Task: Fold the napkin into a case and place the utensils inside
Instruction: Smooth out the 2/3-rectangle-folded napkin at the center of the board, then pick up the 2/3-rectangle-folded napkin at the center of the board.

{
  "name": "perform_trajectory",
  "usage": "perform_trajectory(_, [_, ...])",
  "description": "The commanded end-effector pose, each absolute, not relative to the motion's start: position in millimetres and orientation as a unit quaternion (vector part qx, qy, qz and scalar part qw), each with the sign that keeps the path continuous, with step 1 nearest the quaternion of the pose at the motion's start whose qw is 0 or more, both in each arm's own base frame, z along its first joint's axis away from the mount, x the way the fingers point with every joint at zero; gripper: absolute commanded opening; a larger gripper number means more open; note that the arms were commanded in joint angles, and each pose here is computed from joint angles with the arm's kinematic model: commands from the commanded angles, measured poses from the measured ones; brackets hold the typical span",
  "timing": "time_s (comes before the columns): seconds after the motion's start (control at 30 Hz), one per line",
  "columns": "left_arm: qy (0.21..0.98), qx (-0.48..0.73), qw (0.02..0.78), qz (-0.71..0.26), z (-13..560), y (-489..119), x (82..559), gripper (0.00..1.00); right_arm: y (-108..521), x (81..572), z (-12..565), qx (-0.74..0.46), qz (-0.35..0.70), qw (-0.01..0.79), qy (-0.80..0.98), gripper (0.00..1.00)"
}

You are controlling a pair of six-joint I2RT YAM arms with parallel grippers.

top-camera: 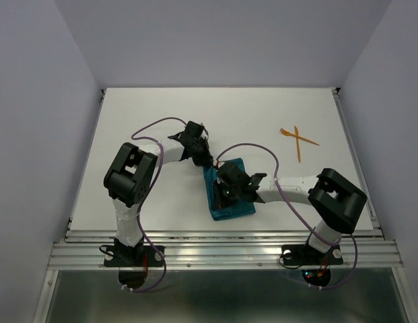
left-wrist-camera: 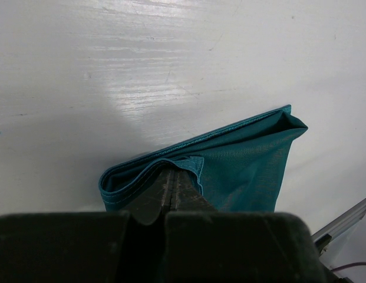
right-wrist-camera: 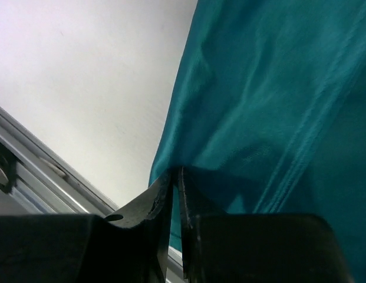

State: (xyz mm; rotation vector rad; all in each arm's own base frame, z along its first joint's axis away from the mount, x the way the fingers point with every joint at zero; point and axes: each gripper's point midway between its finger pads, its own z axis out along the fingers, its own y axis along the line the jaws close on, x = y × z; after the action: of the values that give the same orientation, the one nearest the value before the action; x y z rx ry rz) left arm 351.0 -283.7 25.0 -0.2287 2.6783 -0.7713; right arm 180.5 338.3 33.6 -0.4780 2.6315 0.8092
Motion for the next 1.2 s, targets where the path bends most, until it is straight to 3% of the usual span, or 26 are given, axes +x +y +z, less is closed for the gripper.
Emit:
perform_trajectory(0.0, [0.956,-0.088,0.153,-0.235,4.9,-269.2,340.3,0.0,344.3,150.1,11.2,-0.193,0.289,0.122,0.93,0.14])
perform_trajectory(0.4, [0.956,-0.088,0.153,-0.233,4.6,-268.6,340.3,0.0,350.6,163.8,55.0,-0.218,0.285,0.183,0.915,0.14])
perform_trajectory(0.9, [0.957,-0.088,0.149,-0.231,1.3,-268.0,339.3,0.0,353.2,137.0,12.3,-0.228,0.261,0.135,0.928,0.13])
perform_trajectory(1.17, [0.957,-0.089,0.157,-0.226,5.9,-264.8,340.9,0.0,348.3,181.5,73.5,-0.196,0.235,0.264,0.914,0.13])
